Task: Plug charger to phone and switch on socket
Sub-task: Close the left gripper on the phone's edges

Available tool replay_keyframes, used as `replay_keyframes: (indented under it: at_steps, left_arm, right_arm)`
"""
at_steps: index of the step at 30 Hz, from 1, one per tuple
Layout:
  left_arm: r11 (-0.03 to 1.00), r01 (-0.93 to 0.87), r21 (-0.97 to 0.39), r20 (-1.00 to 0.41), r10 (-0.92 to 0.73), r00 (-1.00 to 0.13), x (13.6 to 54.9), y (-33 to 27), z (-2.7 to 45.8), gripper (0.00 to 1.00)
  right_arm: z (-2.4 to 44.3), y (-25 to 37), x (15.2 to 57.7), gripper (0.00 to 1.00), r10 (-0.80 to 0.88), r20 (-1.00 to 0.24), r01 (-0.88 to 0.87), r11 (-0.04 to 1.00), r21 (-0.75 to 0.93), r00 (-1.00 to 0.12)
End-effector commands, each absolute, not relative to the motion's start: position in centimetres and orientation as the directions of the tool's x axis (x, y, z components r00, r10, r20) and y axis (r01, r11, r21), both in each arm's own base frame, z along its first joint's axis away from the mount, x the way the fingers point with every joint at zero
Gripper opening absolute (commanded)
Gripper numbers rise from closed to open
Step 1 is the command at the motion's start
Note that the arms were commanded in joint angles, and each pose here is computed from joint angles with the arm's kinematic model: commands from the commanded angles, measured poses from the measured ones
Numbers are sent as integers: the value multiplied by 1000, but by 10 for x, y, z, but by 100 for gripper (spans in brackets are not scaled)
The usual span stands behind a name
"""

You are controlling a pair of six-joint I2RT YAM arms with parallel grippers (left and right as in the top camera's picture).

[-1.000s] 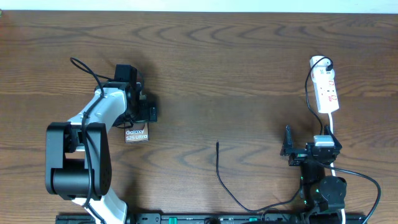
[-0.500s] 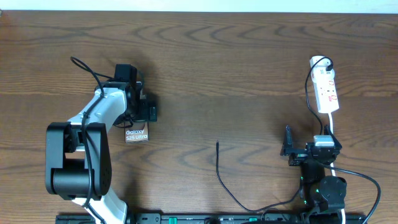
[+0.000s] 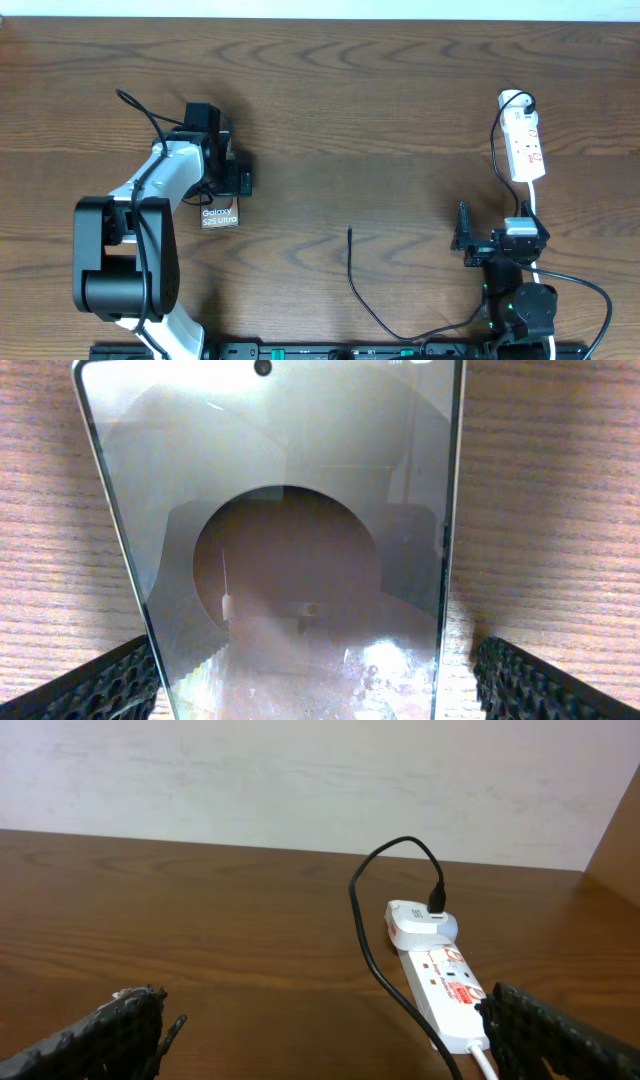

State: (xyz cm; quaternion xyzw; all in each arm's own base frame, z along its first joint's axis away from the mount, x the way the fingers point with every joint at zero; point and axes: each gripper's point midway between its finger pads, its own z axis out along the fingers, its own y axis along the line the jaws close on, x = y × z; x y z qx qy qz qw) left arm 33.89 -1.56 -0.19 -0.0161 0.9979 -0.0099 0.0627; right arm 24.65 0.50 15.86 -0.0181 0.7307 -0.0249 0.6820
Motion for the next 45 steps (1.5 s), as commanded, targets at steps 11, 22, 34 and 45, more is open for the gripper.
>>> replay_keyframes:
  at_steps: [11,22,34,45]
  left_arm:
    - [1000,-26,-2,-89,-26,-996,335,-11,-14,95]
    - [1000,-25,0,-69,-25,-997,330,-11,-14,95]
    - [1000,-25,1,-56,-25,-998,326,-11,-15,95]
    - [1000,-25,1,-54,-25,-998,325,-11,-16,95]
  right_arm:
    - [159,2,246,99,-44,-997,21,999,-45,-68]
    - [159,2,246,99,-44,-997,21,999,-45,-68]
    - [159,2,246,99,-44,-997,21,999,-45,-68]
    - [159,2,246,99,-44,-997,21,999,-45,-68]
